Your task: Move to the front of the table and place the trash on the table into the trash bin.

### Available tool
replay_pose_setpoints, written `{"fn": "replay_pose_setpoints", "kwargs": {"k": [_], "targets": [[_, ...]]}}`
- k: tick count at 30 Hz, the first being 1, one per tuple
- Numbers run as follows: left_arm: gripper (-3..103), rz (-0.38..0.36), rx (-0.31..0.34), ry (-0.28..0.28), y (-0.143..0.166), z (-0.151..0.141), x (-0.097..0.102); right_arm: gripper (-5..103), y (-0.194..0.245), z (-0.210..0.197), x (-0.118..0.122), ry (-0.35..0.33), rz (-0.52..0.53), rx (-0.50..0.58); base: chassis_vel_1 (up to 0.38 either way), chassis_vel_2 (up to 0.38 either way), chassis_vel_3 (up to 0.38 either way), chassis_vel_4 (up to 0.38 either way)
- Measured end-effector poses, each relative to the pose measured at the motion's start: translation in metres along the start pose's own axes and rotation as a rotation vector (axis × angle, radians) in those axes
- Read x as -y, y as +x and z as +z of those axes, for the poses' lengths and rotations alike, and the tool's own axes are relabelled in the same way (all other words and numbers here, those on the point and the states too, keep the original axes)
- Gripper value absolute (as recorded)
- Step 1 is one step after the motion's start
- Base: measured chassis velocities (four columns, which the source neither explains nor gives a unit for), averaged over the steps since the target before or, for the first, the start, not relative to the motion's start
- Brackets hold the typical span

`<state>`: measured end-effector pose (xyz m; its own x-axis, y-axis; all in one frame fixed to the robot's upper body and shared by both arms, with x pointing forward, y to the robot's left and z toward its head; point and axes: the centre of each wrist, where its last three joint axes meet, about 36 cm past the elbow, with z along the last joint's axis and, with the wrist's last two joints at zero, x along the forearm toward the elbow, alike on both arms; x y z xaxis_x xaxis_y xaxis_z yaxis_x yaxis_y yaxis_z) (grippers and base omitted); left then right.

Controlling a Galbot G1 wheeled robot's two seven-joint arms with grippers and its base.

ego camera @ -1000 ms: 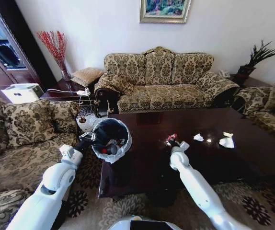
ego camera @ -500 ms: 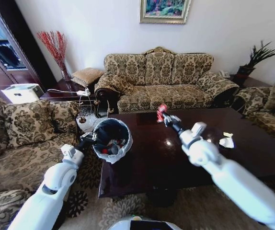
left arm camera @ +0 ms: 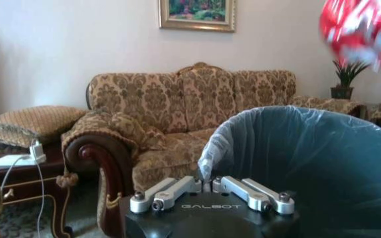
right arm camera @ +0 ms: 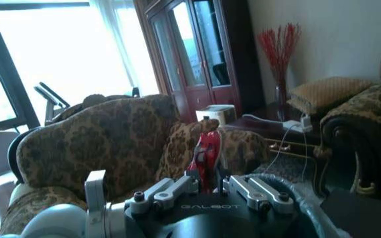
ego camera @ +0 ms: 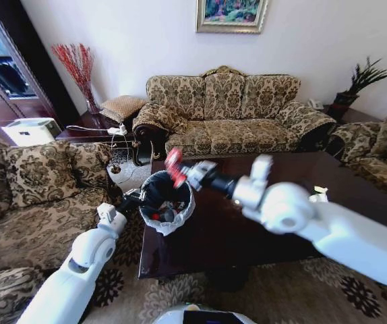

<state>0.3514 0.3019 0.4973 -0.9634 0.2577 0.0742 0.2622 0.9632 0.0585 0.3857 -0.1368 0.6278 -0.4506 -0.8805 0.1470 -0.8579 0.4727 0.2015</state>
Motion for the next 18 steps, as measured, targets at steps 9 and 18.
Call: {"fn": "replay_pose_setpoints", "kwargs": {"k": [9, 18], "targets": [[3, -0.008, 0.012, 0.008, 0.001, -0.002, -0.001, 7, -0.023, 0.014, 0.012, 0.023, 0.047, -0.071, 0.0, 0.0, 0.0, 0.0], [3, -0.001, 0.021, 0.023, 0.0, -0.001, 0.001, 11, -0.029, 0.015, 0.02, 0.011, 0.128, -0.07, 0.0, 0.0, 0.0, 0.0]]}}
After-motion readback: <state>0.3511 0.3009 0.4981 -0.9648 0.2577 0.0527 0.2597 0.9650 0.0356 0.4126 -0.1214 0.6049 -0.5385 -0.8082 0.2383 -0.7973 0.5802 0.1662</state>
